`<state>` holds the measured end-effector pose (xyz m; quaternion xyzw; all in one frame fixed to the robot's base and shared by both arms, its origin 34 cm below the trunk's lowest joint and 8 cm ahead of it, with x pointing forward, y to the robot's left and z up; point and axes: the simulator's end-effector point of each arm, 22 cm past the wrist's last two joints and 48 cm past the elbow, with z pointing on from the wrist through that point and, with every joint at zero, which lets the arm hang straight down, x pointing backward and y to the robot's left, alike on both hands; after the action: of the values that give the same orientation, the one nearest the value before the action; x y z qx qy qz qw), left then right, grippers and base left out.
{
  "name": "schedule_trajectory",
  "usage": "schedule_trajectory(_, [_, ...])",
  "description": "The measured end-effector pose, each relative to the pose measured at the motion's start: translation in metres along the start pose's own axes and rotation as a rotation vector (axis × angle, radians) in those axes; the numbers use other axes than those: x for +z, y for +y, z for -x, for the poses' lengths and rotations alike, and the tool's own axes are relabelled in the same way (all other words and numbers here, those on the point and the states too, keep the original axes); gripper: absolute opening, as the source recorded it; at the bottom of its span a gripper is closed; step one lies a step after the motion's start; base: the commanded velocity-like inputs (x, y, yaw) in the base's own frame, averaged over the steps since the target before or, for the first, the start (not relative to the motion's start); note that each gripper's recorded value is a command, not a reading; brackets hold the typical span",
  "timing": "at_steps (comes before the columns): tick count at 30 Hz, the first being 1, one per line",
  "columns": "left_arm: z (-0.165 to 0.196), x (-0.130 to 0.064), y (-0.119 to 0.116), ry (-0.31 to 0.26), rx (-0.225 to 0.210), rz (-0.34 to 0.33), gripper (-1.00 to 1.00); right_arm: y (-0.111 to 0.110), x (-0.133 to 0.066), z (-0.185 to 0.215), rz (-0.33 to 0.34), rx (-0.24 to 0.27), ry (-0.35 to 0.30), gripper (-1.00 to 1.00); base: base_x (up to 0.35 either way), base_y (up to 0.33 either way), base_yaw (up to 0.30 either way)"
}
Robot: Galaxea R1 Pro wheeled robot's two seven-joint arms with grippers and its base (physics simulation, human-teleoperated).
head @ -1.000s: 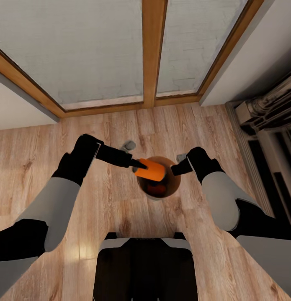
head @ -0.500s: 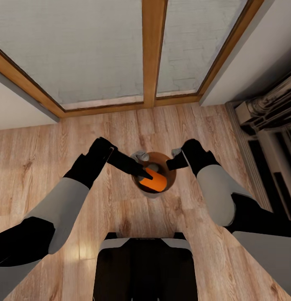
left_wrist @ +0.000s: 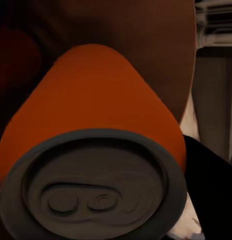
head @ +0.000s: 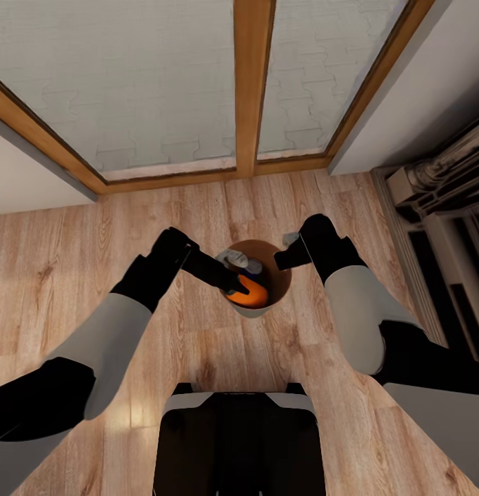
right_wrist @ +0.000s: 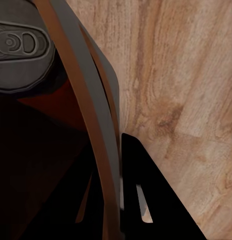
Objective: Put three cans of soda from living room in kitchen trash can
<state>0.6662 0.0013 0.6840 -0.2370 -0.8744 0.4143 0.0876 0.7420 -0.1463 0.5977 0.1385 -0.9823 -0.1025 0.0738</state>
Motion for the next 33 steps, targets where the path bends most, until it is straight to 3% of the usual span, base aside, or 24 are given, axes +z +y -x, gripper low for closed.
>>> schedule_trajectory(6, [0.000,0.006,-0.004,0.012,0.017,0.011,-1.00,-0.001,-0.001,0.001,-0.012,-0.025,0.001,-1.00,0.000,0.000,0.000])
schedule_trajectory(16, [-0.001,0.008,-0.002,0.014,0.016,0.023,-1.00,0.000,-0.001,0.001,-0.005,-0.022,-0.001,-1.00,0.000,0.000,0.000])
schedule_trajectory(22, [-0.013,0.016,0.004,0.047,-0.010,0.019,-1.00,0.007,0.007,-0.010,0.017,-0.021,0.033,-1.00,0.000,0.000,0.000])
schedule_trajectory(23, [-0.014,0.017,0.004,0.047,-0.009,0.016,1.00,0.007,0.007,-0.010,0.016,-0.024,0.034,-1.00,0.000,0.000,0.000])
schedule_trajectory(33, [-0.014,0.019,0.000,0.037,-0.006,-0.014,1.00,0.003,0.002,-0.002,-0.007,-0.052,0.014,-1.00,0.000,0.000,0.000])
